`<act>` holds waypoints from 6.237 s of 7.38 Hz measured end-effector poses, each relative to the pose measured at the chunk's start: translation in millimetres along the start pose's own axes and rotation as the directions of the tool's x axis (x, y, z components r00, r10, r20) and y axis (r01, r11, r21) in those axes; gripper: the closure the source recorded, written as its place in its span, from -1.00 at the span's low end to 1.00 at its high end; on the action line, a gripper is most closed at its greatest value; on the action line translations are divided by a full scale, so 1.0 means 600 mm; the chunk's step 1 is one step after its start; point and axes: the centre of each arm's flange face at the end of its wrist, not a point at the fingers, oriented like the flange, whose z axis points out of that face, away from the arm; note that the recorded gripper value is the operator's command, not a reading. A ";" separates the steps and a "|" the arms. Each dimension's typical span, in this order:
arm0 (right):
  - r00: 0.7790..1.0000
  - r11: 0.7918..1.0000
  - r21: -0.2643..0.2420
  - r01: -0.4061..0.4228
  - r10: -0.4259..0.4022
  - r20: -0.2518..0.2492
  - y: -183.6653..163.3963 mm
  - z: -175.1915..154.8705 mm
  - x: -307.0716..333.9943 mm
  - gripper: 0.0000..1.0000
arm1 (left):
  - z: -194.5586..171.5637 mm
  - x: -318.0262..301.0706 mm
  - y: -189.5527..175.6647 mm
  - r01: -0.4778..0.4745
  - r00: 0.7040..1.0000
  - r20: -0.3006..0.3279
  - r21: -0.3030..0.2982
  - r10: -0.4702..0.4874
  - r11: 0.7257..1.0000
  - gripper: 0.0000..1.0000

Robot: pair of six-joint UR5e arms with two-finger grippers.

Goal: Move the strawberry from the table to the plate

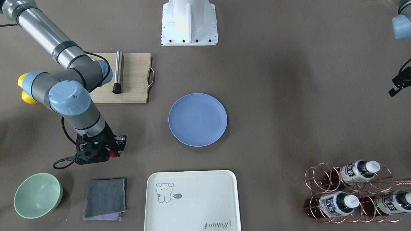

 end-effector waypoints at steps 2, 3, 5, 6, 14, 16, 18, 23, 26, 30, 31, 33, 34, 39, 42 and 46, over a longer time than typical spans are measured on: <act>0.994 0.996 -0.002 -0.085 0.085 0.062 0.016 -0.025 -0.106 1.00 | -0.002 -0.003 0.000 0.004 1.000 0.002 0.002 -0.004 1.000 -0.97; 0.985 0.989 -0.010 -0.148 0.149 0.088 0.033 -0.036 -0.187 1.00 | -0.005 -0.005 -0.001 0.007 1.000 0.003 0.005 -0.007 1.000 -0.97; 0.961 0.967 -0.013 -0.254 0.254 0.105 0.090 -0.046 -0.324 1.00 | -0.007 -0.007 -0.002 0.011 1.000 0.003 0.007 -0.011 1.000 -0.97; 0.956 0.962 -0.013 -0.274 0.274 0.106 0.128 -0.040 -0.372 1.00 | -0.008 -0.007 -0.002 0.011 1.000 0.002 0.008 -0.011 1.000 -0.97; 0.960 0.965 0.001 -0.263 0.262 0.095 0.221 -0.003 -0.441 1.00 | -0.010 -0.006 0.000 0.012 1.000 -0.014 0.004 -0.012 1.000 -0.97; 0.961 0.964 0.019 -0.265 0.263 0.092 0.208 -0.005 -0.437 1.00 | -0.009 -0.006 0.000 0.012 1.000 -0.014 0.003 -0.012 1.000 -0.97; 0.961 0.963 0.027 -0.267 0.264 0.087 0.199 -0.003 -0.442 1.00 | -0.009 -0.006 0.000 0.013 1.000 -0.014 0.003 -0.013 1.000 -0.97; 0.961 0.963 0.028 -0.268 0.266 0.072 0.193 0.009 -0.447 1.00 | -0.008 -0.010 0.007 0.016 1.000 -0.013 0.000 -0.016 1.000 -0.97; 0.959 0.960 0.030 -0.278 0.275 0.073 0.192 0.008 -0.448 -0.35 | -0.007 -0.014 0.015 0.017 1.000 -0.013 -0.001 -0.017 1.000 -0.97; 0.957 0.959 0.035 -0.282 0.278 0.080 0.183 0.000 -0.449 -0.99 | -0.006 -0.016 0.019 0.018 1.000 -0.013 -0.003 -0.018 1.000 -0.97; 0.956 0.958 0.042 -0.283 0.279 0.092 0.170 -0.015 -0.450 -1.00 | -0.006 -0.016 0.019 0.018 1.000 -0.013 -0.003 -0.018 1.000 -0.97; 0.956 0.959 0.039 -0.280 0.275 0.105 0.104 -0.063 -0.410 -1.00 | -0.005 -0.021 0.026 0.023 1.000 -0.012 -0.008 -0.023 1.000 -0.97; 0.964 0.967 0.017 -0.254 0.251 0.082 0.059 -0.089 -0.342 -1.00 | -0.005 -0.024 0.032 0.026 1.000 -0.012 -0.013 -0.026 1.000 -0.97; 0.995 0.997 -0.066 0.046 -0.052 -0.090 -0.006 -0.259 0.210 -1.00 | -0.016 -0.033 0.031 0.036 0.999 -0.008 -0.001 -0.036 0.999 -0.97; 0.957 0.960 -0.161 0.228 -0.251 -0.143 0.041 -0.346 0.536 -1.00 | -0.019 -0.036 0.024 0.043 0.999 -0.006 0.003 -0.043 0.999 -0.97; 0.947 0.933 -0.246 0.262 -0.297 -0.121 0.209 -0.353 0.817 -1.00 | -0.018 -0.048 0.034 0.057 0.998 0.001 -0.002 -0.057 0.998 -0.96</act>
